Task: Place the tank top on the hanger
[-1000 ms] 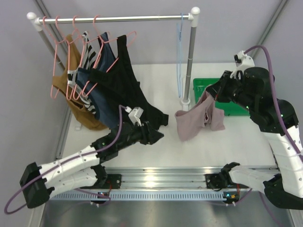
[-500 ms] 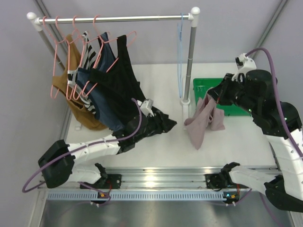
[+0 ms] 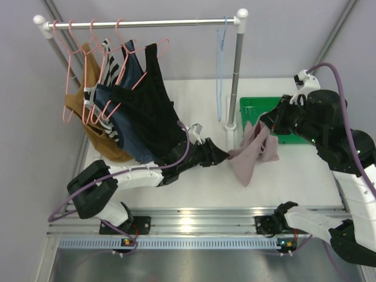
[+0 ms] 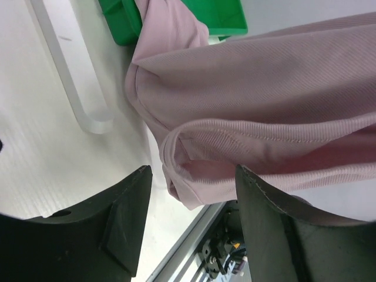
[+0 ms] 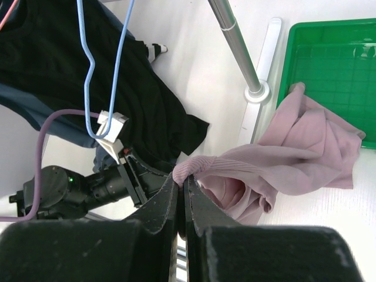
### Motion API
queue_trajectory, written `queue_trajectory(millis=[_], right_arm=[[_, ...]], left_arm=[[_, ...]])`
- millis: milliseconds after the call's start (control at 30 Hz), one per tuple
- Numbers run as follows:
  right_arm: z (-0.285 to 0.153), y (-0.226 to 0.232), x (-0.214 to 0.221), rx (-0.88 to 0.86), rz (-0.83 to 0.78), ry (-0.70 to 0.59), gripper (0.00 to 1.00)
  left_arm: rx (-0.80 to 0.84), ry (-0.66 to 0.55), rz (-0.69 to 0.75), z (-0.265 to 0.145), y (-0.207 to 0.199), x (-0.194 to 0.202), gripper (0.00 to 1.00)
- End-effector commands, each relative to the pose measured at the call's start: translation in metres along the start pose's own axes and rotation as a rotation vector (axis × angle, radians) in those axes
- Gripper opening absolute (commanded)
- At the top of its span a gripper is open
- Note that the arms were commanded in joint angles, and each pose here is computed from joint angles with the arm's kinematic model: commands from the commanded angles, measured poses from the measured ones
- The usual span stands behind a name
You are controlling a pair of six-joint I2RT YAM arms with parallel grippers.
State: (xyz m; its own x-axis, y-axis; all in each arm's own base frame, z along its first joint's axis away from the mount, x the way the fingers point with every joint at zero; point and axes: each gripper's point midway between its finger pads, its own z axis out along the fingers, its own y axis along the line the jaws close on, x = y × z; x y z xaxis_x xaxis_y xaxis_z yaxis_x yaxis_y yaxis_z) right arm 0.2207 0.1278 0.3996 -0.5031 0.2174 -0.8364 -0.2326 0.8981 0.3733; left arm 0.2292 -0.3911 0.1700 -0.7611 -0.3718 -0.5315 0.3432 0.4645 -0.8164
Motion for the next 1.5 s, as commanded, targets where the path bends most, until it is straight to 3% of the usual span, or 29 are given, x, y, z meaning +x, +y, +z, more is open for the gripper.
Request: queue_trajectory(millis=[0, 400, 533, 600, 667, 700, 867, 1067, 1467], right_arm=[[-0.01, 0.008, -0.013, -0.038, -0.011, -0.058, 0.0], [-0.009, 0.006, -0.011, -0.027, -0.027, -0.048, 0.0], [-0.011, 0.005, -0.011, -0.022, -0.028, -0.049, 0.0], [-0.01, 0.005, -0.011, -0.023, -0.03, -0.047, 0.0], [-0.011, 0.005, -0.011, -0.022, -0.035, -0.049, 0.0], [-0.011, 0.003, -0.01, -0.015, -0.043, -0.042, 0.0], [-0.024, 0.001, -0.026, 0.005, -0.097, -0.09, 0.0], [-0.047, 0.021, -0.061, -0.077, -0.136, -0.2, 0.0], [-0.1, 0.082, -0.13, -0.347, -0.19, -0.458, 0.0]], left_arm=[[0.134, -0.016, -0.033, 0.008, -0.036, -0.009, 0.63], [0.129, 0.069, -0.009, 0.036, -0.025, 0.011, 0.61], [0.129, 0.093, -0.006, 0.038, -0.023, 0.017, 0.54], [0.134, 0.1, 0.0, 0.037, -0.023, 0.018, 0.35], [0.129, 0.103, 0.024, 0.035, -0.022, 0.016, 0.06], [0.137, 0.09, 0.043, 0.029, -0.03, 0.008, 0.0], [0.071, 0.029, 0.277, -0.001, -0.061, -0.038, 0.0], [0.056, -0.144, 0.453, -0.083, -0.128, -0.114, 0.0], [0.214, -0.252, 0.637, -0.178, -0.243, -0.181, 0.0]])
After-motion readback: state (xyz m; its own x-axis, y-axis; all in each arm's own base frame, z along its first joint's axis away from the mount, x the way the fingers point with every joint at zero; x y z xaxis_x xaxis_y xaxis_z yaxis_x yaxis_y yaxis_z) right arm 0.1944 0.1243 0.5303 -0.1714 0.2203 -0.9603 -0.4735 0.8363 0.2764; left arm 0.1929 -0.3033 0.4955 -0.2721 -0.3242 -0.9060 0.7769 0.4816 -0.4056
